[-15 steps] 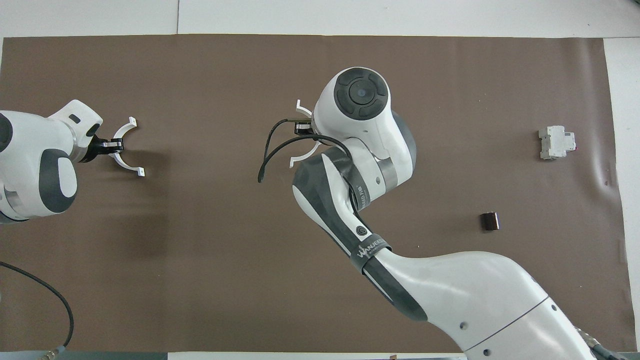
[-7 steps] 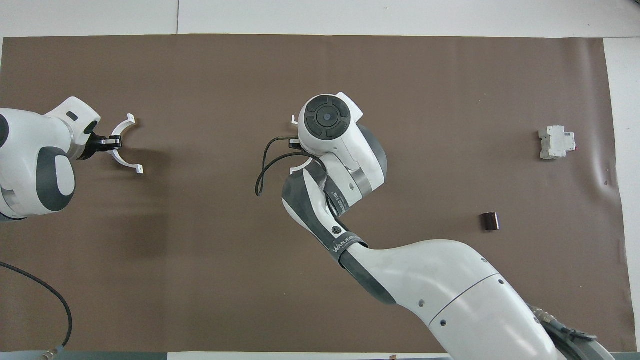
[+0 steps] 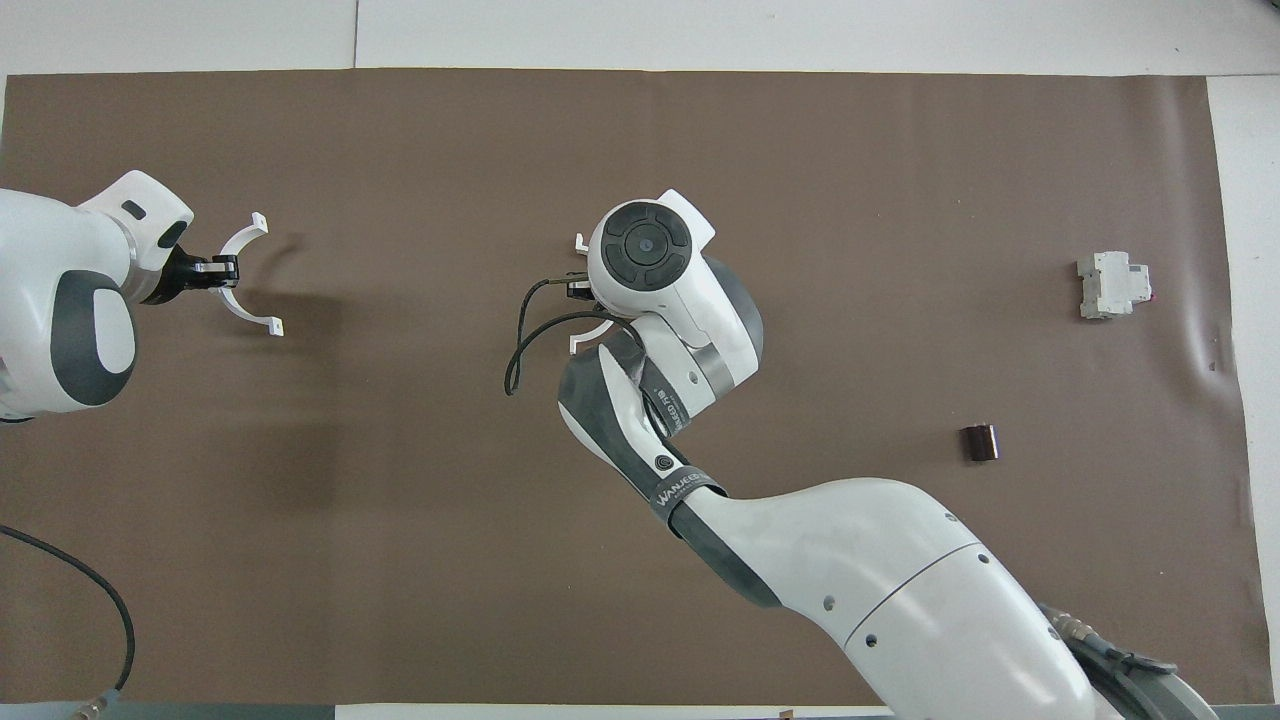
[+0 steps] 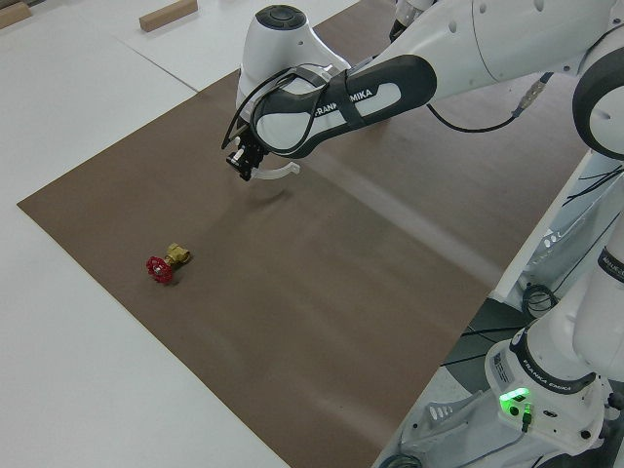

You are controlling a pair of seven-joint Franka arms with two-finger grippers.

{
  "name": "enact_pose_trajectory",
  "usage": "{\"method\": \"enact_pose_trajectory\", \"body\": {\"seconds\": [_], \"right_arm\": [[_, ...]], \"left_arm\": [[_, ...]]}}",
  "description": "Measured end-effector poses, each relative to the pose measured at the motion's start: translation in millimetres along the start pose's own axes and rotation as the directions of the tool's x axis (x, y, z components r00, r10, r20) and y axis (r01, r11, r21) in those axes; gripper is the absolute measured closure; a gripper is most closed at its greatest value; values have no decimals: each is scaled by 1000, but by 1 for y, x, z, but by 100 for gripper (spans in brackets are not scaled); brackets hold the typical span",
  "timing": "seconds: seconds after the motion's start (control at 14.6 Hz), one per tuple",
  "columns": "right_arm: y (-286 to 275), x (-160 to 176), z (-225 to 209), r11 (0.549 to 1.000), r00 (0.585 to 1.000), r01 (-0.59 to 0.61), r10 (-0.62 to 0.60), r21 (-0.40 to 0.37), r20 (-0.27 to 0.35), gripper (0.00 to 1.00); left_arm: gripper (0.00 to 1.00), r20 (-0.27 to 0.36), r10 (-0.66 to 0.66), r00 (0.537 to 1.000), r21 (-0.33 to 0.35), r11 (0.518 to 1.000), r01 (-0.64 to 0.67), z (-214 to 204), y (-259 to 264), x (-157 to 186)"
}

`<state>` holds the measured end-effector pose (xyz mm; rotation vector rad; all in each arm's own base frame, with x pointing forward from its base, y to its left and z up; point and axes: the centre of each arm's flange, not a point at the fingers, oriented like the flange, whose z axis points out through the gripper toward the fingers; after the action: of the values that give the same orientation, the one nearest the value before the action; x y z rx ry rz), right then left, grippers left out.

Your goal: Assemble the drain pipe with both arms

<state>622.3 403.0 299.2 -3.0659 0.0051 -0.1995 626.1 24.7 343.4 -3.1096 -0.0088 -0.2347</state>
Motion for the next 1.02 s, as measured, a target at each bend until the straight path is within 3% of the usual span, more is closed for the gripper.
{"method": "enact_pose_trajectory", "body": {"seconds": [0.07, 0.2, 0.27, 0.41, 0.55, 0.75, 0.89, 1.02], "right_arm": [[1, 1, -1, 1000, 1000, -1, 1, 0, -2, 42], [6, 11, -12, 1000, 1000, -10, 10, 2, -26, 39], [14, 21, -28, 1000, 999, -21, 21, 3, -46, 28], [59, 48, -80, 999, 998, -29, 28, -17, -54, 26], [131, 70, -147, 999, 999, -18, 16, -44, -35, 26], [231, 71, -232, 997, 1000, -10, 12, -78, 24, 24], [275, 60, -271, 996, 998, -2, 8, -90, 68, 11], [315, 46, -307, 995, 995, -2, 12, -95, 103, 7]], "left_arm": [[78, 7, 8, 1000, -3, 1000, -8, -8, 9, 5], [78, 2, 6, 1000, -10, 1000, -6, -21, 37, 13], [78, -1, 1, 1000, -15, 1000, -1, -24, 55, 14], [78, -3, -13, 1000, -25, 1000, 13, -27, 94, 12], [78, -5, -19, 1000, -36, 999, 18, -29, 139, 7], [78, -8, -16, 1000, -37, 999, 15, -26, 201, 1], [78, -11, 27, 1000, -17, 1000, -27, -15, 238, -5], [78, -11, 61, 998, -8, 998, -61, -3, 264, -9]]}}
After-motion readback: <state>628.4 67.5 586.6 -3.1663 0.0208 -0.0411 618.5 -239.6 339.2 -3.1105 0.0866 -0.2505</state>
